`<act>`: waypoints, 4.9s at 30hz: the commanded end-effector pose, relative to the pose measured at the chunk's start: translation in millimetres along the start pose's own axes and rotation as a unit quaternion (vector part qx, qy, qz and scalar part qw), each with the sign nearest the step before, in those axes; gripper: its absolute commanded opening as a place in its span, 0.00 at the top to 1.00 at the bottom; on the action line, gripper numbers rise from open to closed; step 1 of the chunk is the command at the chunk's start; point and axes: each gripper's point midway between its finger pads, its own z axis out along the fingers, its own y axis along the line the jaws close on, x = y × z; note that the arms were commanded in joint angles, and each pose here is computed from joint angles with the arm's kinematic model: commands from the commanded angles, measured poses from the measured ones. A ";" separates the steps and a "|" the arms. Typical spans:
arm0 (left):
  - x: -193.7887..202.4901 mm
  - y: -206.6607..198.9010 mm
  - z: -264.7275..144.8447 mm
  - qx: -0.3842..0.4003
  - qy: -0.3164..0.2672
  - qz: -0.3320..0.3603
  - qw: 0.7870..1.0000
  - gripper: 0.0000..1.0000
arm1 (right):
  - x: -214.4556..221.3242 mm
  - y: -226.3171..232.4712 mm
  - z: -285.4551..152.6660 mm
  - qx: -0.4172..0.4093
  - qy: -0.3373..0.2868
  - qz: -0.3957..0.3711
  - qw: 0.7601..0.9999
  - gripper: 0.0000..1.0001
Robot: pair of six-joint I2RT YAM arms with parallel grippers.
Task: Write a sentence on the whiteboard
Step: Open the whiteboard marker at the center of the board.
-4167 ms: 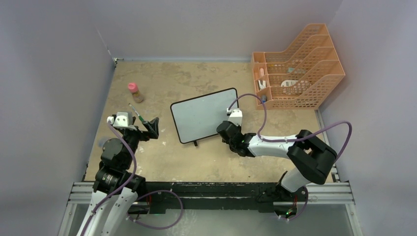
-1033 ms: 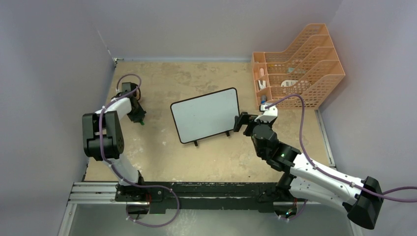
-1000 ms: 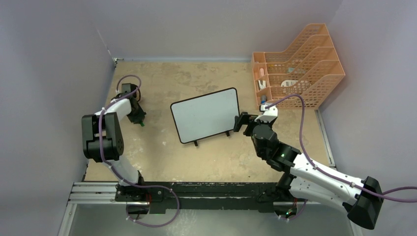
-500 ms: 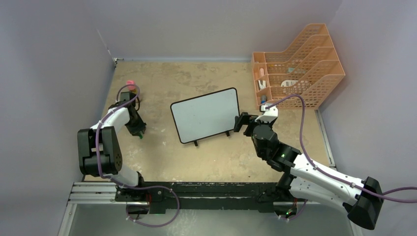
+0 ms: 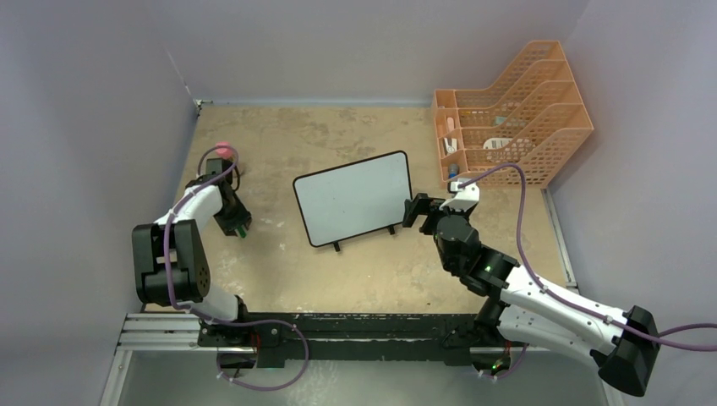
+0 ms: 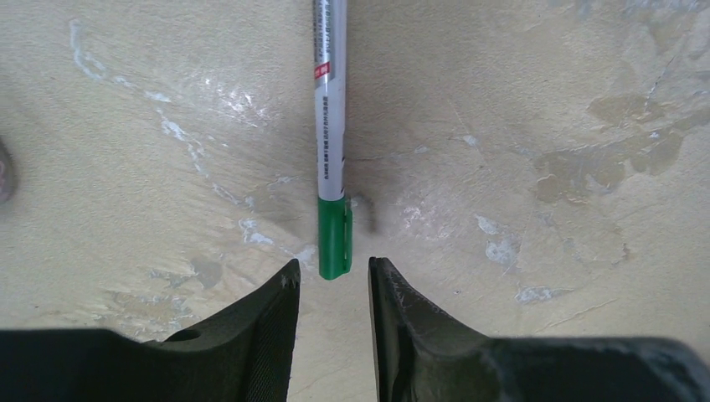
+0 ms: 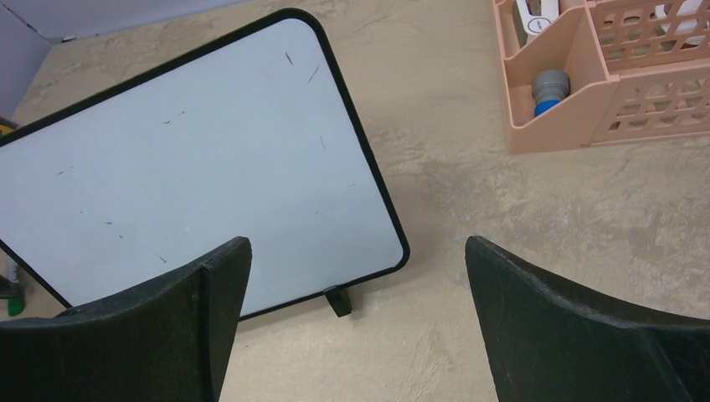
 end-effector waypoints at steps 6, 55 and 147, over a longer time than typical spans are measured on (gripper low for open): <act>-18.1 4.0 0.8 0.003 -0.023 -0.039 0.999 0.67 | -8.7 2.4 -0.4 -0.002 -0.015 0.014 1.000 0.01; -21.8 -44.8 -155.3 0.225 -0.224 0.086 0.944 1.00 | -54.0 75.3 -31.9 -0.162 0.055 -0.009 0.985 0.01; 86.1 -241.5 -336.9 0.309 -0.470 0.711 0.421 1.00 | -103.4 169.2 -19.2 -0.387 0.275 -0.014 0.880 0.80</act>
